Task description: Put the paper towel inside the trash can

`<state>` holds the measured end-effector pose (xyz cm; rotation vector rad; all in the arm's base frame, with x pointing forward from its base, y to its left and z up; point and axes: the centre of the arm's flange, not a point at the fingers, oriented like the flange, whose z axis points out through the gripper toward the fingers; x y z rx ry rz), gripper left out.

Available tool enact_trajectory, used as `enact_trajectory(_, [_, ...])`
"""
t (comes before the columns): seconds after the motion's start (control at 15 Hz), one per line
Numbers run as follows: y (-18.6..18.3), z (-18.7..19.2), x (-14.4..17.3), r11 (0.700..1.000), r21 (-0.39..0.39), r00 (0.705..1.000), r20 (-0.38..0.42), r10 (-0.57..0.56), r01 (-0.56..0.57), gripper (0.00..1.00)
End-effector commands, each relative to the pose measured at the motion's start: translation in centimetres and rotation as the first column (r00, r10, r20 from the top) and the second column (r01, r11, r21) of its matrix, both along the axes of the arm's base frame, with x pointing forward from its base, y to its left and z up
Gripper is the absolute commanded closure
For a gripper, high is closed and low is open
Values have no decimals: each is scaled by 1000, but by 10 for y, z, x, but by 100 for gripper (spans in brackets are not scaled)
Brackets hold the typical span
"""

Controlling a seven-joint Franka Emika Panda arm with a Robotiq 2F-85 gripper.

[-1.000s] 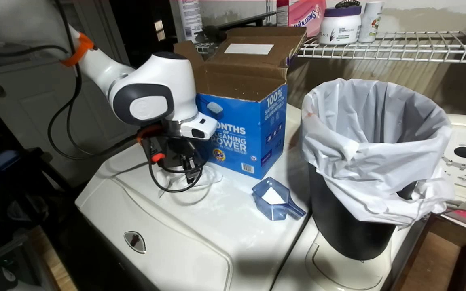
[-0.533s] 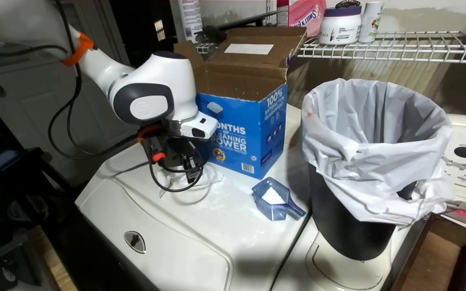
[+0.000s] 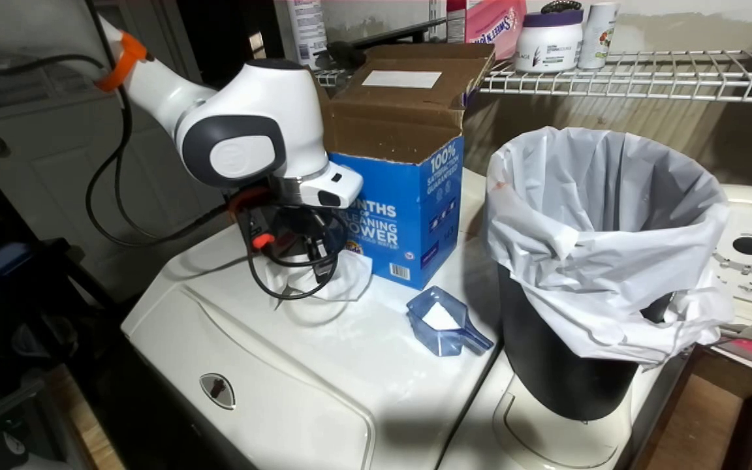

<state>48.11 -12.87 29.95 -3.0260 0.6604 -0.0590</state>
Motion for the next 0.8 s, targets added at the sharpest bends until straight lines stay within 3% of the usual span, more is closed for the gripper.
enact_trajectory(0.0, [-6, 23, -4, 999, -3, 999, 30, -38, 38, 99])
enact_trajectory(0.73, [-5, 34, -1, 998, -9, 996, 55, -69, 69, 99])
